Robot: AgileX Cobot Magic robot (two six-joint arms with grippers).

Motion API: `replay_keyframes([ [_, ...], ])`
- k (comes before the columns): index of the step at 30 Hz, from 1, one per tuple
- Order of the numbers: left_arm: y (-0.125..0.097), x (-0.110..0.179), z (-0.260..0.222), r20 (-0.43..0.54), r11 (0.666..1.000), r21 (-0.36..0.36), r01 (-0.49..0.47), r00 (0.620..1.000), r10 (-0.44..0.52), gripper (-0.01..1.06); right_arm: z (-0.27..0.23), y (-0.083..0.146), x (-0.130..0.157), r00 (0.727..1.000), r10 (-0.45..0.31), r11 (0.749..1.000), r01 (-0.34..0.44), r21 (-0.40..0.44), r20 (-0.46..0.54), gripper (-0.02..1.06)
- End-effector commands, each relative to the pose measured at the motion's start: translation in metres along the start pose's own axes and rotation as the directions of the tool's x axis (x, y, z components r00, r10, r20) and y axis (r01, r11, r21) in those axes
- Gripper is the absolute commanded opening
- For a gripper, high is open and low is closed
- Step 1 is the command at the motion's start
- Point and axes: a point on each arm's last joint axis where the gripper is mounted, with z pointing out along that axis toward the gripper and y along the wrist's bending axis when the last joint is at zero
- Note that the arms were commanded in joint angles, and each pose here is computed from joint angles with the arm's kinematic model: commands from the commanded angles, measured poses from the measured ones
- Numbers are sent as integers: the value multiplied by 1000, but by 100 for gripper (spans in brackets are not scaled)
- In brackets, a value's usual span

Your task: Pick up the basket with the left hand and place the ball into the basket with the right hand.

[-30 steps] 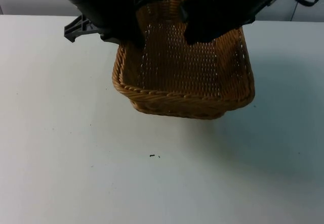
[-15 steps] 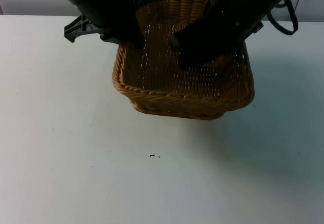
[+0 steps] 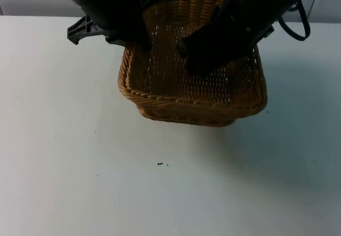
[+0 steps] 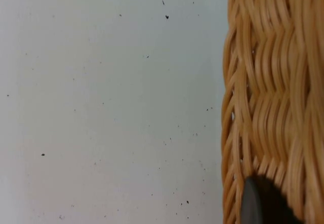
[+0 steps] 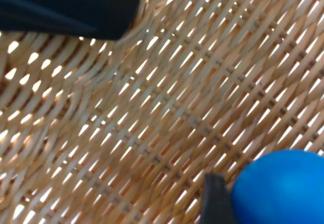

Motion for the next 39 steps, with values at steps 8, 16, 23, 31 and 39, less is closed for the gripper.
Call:
replay_keyframes([
  [8, -8, -4, -6, 30, 999, 31, 22, 999, -23, 0, -20, 4, -9, 999, -43, 999, 43, 3, 31, 74],
  [16, -9, -3, -6, 15, 998, 45, 44, 999, -44, 0, -109, 13, -29, 980, -76, 997, 74, 21, 182, 73],
  [23, -11, -2, -6, 5, 994, 65, 82, 997, -83, 0, -195, 21, -32, 935, -100, 994, 81, 70, 339, 73],
  [31, 1, 2, 14, -17, 992, 36, 121, 993, -120, 0, -300, 33, -16, 826, -147, 987, 89, 130, 545, 73],
  [39, 18, 12, 44, -66, 995, -2, 100, 993, -100, 0, -345, 38, 6, 795, -183, 980, 103, 167, 579, 73],
])
